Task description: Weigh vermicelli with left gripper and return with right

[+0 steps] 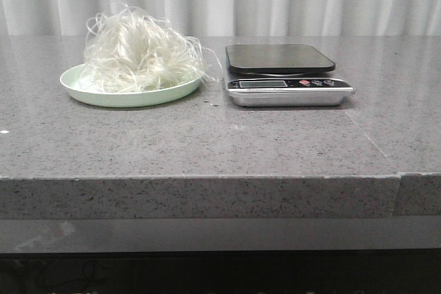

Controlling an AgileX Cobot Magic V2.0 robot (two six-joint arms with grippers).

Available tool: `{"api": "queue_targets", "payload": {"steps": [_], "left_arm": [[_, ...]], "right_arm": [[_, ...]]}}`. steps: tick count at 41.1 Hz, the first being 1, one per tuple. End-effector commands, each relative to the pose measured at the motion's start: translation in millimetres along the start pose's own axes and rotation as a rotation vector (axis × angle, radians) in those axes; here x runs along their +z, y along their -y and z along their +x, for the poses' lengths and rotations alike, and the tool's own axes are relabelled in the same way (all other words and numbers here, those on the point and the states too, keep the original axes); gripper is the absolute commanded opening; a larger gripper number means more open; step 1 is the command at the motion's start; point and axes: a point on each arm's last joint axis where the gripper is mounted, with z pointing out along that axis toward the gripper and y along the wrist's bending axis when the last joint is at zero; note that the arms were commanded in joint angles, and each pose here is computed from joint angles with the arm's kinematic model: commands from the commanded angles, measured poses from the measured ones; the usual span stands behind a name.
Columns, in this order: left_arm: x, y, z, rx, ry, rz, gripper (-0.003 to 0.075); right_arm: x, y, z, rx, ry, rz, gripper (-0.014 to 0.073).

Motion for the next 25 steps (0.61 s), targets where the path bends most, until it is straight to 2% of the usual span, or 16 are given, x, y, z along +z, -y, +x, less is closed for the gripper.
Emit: {"api": "queue_targets", "payload": {"steps": [1, 19, 25], "left_arm": [[-1.9, -0.8, -6.8, -0.015, 0.095, -0.011, 0.0146], [-1.9, -0.8, -7.0, -0.015, 0.096, -0.011, 0.0146], [-2.9, -1.3, -13.8, -0.013, 0.172, -0.016, 0.0146]], "right_arm": [[-1.8, -0.3, -11.3, 0.0, 0.107, 0.0, 0.0159], [-1.8, -0.3, -11.3, 0.0, 0.107, 0.0, 0.0159], [-1.9, -0.3, -11.8, 0.0, 0.109, 0.0, 0.0159]]}}
